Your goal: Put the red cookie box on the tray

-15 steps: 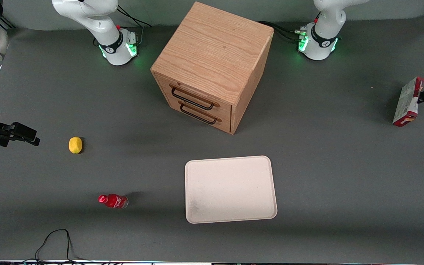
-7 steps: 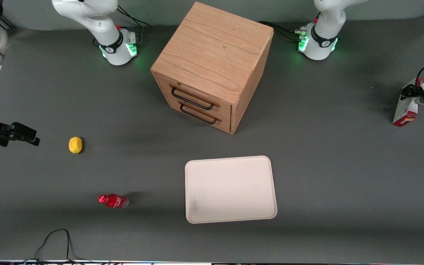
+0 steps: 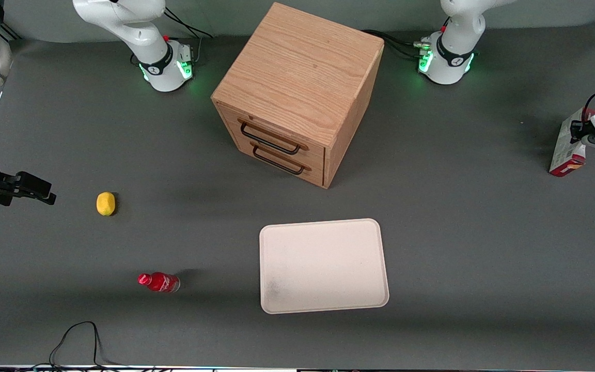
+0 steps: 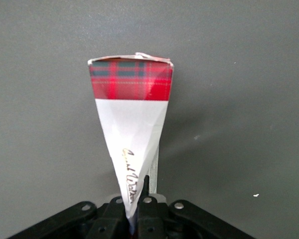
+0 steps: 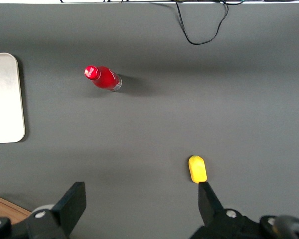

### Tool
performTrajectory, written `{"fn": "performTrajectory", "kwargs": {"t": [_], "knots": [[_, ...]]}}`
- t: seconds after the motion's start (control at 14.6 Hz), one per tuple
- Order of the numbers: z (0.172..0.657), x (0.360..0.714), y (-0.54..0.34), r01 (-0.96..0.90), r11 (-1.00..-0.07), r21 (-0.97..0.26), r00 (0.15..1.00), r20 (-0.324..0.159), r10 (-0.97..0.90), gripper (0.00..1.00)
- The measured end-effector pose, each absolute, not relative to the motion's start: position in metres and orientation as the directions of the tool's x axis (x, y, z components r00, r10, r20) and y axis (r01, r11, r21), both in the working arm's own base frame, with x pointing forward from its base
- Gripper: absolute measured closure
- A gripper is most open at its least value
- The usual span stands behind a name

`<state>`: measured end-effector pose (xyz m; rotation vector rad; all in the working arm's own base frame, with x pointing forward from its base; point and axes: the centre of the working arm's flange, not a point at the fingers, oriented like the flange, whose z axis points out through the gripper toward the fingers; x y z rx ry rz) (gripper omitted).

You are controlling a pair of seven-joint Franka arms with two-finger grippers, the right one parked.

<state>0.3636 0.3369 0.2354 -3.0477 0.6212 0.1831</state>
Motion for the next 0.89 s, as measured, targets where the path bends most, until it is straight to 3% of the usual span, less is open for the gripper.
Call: {"fn": "performTrajectory", "kwargs": {"t": [0.21, 0.62, 0.89], "knots": [[0.250, 0.387, 0.330, -0.364, -0.931, 0.037, 0.927, -0.086, -0.366, 0.96], [0.372, 0.528, 0.240, -0.341, -0.937, 0.074, 0.936, -0.062, -0.345, 0.96], [0.452, 0.591, 0.125, -0.259, -0.965, 0.053, 0.963, -0.068, -0.262, 0.96]]}}
